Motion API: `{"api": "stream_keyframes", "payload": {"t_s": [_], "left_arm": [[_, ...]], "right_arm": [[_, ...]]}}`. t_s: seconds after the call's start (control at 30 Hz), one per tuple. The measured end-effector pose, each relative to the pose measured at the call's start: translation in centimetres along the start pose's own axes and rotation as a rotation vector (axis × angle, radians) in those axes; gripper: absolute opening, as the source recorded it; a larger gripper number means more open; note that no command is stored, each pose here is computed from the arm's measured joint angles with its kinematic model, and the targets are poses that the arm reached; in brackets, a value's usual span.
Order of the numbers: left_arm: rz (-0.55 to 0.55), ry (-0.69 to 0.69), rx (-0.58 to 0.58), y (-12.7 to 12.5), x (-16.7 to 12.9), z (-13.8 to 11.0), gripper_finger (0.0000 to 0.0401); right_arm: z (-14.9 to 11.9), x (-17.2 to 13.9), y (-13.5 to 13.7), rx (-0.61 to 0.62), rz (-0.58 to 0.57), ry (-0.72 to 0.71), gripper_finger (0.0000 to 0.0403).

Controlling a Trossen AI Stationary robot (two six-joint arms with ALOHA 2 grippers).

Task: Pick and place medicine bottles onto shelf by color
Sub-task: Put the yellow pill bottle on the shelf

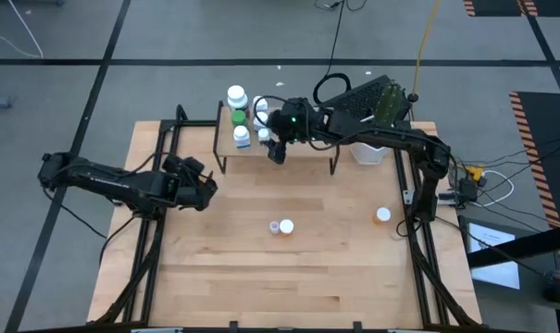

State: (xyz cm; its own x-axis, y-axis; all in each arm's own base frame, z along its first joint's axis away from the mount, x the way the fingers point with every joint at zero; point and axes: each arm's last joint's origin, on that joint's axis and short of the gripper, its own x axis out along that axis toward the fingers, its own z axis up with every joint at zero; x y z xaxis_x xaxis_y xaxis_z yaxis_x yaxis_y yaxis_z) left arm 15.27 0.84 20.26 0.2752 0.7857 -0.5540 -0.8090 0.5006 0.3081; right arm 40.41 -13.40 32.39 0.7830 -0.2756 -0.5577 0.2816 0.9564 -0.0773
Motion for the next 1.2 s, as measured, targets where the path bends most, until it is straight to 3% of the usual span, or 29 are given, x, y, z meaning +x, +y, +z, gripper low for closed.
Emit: {"api": "stream_keyframes", "payload": {"t_s": [0.37,0.73,1.0,1.2], "left_arm": [[0.104,0.108,-0.156,2.0,3.6,-3.7,0.0392],[0.048,0.182,-0.217,2.5,6.2,-5.0,0.0385],[-0.009,0.228,-0.220,2.8,6.9,-5.2,0.0282],[-0.136,0.238,-0.186,2.3,7.0,-4.8,0.0201]], "right_arm": [[-1.9,-1.9,2.5,0.033,0.111,-0.147,0.0256],[-3.2,-4.0,2.9,0.028,0.117,-0.217,0.0256],[-3.5,-5.5,2.8,0.037,0.114,-0.236,0.0256],[-3.7,-5.6,2.8,0.047,0.124,-0.209,0.0256]]}}
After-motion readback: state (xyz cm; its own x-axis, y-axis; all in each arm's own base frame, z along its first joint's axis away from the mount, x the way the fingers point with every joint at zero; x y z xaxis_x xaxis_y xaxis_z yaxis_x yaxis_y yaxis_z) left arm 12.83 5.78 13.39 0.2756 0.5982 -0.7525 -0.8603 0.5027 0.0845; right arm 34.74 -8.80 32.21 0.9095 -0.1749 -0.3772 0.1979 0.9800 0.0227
